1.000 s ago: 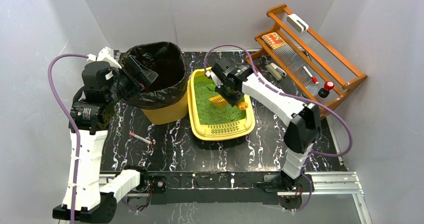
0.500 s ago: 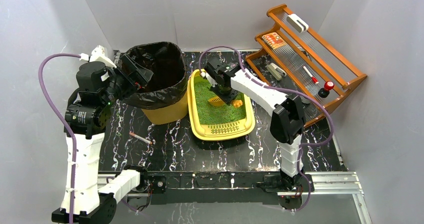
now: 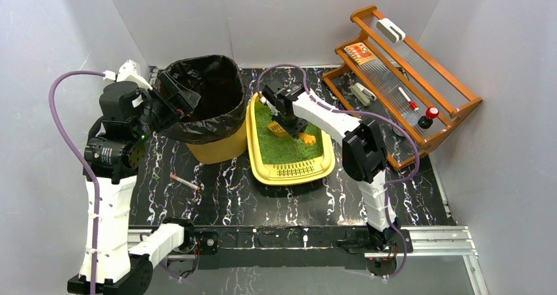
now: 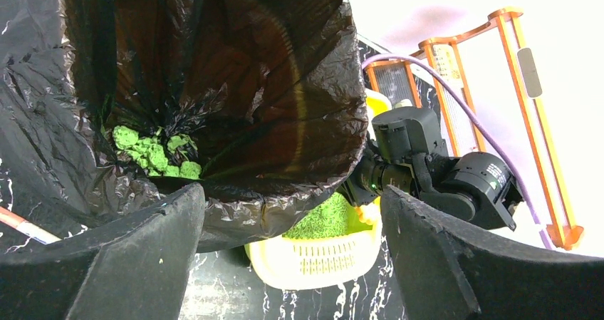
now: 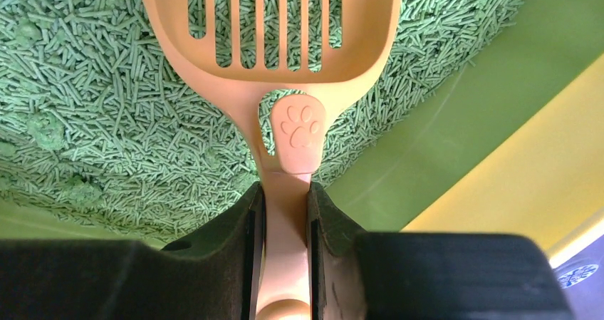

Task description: Clean the litter box

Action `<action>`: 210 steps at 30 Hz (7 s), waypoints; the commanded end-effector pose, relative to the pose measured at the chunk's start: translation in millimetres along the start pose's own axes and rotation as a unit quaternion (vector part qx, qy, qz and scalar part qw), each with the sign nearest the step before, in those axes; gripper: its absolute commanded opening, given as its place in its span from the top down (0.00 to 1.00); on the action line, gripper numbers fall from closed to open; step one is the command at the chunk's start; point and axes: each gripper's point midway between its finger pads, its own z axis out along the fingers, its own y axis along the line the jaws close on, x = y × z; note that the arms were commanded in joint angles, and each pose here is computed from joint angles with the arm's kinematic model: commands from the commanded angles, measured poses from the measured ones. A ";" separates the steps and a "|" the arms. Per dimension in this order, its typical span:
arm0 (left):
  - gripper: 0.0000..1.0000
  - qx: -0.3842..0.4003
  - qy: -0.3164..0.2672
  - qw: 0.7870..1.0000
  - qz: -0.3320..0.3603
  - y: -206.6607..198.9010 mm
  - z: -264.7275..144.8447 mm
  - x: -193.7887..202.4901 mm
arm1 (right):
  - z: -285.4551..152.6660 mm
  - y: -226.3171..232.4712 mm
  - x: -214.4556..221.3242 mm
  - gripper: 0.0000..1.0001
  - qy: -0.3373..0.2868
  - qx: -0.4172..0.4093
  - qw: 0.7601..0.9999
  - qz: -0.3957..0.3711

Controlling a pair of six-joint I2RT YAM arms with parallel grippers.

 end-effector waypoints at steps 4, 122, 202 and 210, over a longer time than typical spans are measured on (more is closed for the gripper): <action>0.10 0.010 -0.023 1.000 0.008 -5.9 -13.3 -9.8 | -2.0 -13.9 -35.2 1.00 -0.096 0.036 0.994 0.047; 0.02 -0.031 -0.025 0.999 -0.016 8.3 -3.9 -9.4 | -150.5 -12.7 34.5 1.00 -0.339 0.005 0.932 -0.127; 0.02 -0.051 -0.114 0.992 -0.013 13.0 -39.6 -42.1 | -355.6 8.9 -168.4 1.00 -0.503 0.376 0.595 -0.501; 0.02 -0.056 -0.106 0.992 -0.024 16.4 -39.1 -36.4 | -352.9 17.3 -177.9 1.00 -0.460 0.442 0.513 -0.574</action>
